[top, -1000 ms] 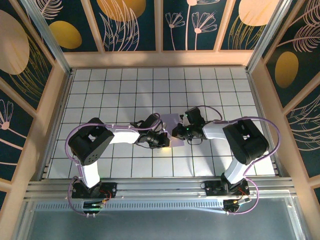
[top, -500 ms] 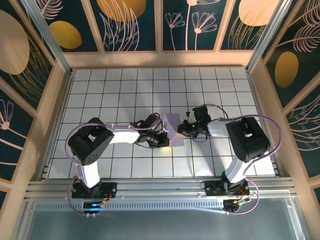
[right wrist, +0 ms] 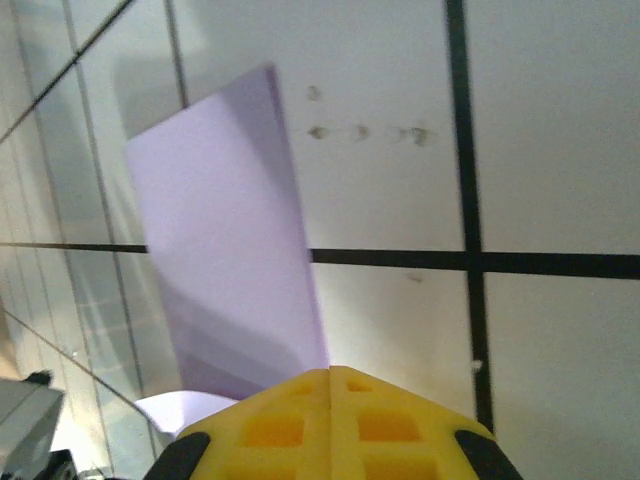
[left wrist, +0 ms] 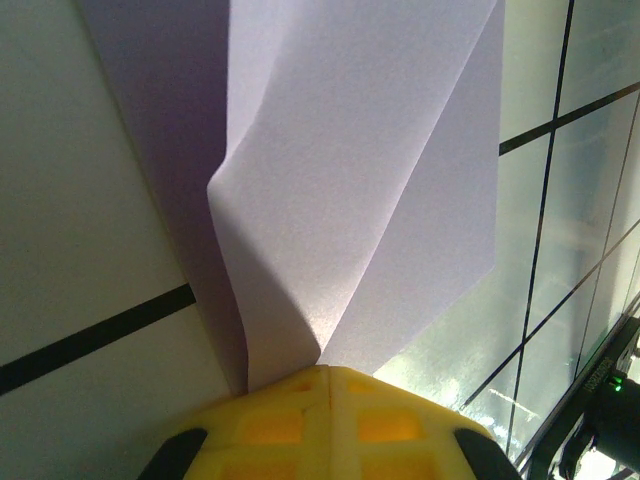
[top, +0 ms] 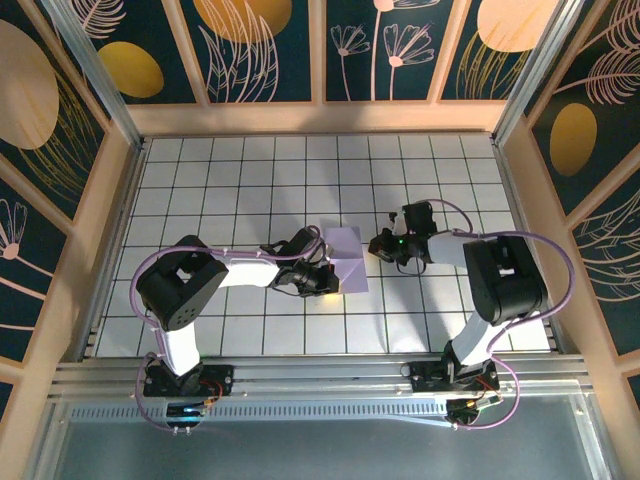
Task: Fold a paper plane with a square sheet of paper (fold left side to right side)
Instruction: Fold the triangle a second time at the center of the table.
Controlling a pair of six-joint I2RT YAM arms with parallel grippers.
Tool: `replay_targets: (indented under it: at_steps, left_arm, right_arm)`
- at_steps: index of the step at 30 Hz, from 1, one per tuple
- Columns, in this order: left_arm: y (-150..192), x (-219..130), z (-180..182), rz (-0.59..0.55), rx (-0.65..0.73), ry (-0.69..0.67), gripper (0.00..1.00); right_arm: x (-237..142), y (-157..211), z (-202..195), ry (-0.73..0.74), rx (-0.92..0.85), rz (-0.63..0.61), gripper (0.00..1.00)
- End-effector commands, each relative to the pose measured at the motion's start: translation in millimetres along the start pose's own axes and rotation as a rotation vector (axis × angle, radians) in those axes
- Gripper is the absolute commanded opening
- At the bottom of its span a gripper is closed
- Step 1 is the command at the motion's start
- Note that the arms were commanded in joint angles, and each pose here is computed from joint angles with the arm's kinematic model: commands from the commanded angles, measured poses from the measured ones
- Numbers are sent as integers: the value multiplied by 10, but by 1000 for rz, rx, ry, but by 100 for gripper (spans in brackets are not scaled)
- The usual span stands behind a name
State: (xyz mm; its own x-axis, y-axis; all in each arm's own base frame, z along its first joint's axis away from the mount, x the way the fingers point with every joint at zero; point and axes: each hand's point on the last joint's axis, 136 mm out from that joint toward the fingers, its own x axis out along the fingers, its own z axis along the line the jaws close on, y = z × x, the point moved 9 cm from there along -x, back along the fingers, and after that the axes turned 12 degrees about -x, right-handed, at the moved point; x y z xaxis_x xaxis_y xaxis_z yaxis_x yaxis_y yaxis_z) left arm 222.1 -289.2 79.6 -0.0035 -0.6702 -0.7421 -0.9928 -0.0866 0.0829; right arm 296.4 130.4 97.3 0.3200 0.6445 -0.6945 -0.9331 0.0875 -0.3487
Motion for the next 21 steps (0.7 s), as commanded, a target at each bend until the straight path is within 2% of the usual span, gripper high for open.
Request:
replay_targets:
  at_steps: [1, 6, 11, 21]
  left_arm:
    - [81, 57, 235, 31, -65, -109, 0]
    - [80, 58, 235, 31, -63, -110, 0]
    - [76, 59, 232, 32, -61, -110, 0]
    - [68, 3, 132, 28, -29, -82, 0]
  right_arm:
    - [-89, 47, 233, -71, -46, -3, 0]
    - [91, 291, 384, -133, -43, 65, 0]
    - [274, 409, 365, -153, -20, 103, 0]
    - [402, 590, 110, -26, 40, 187, 0]
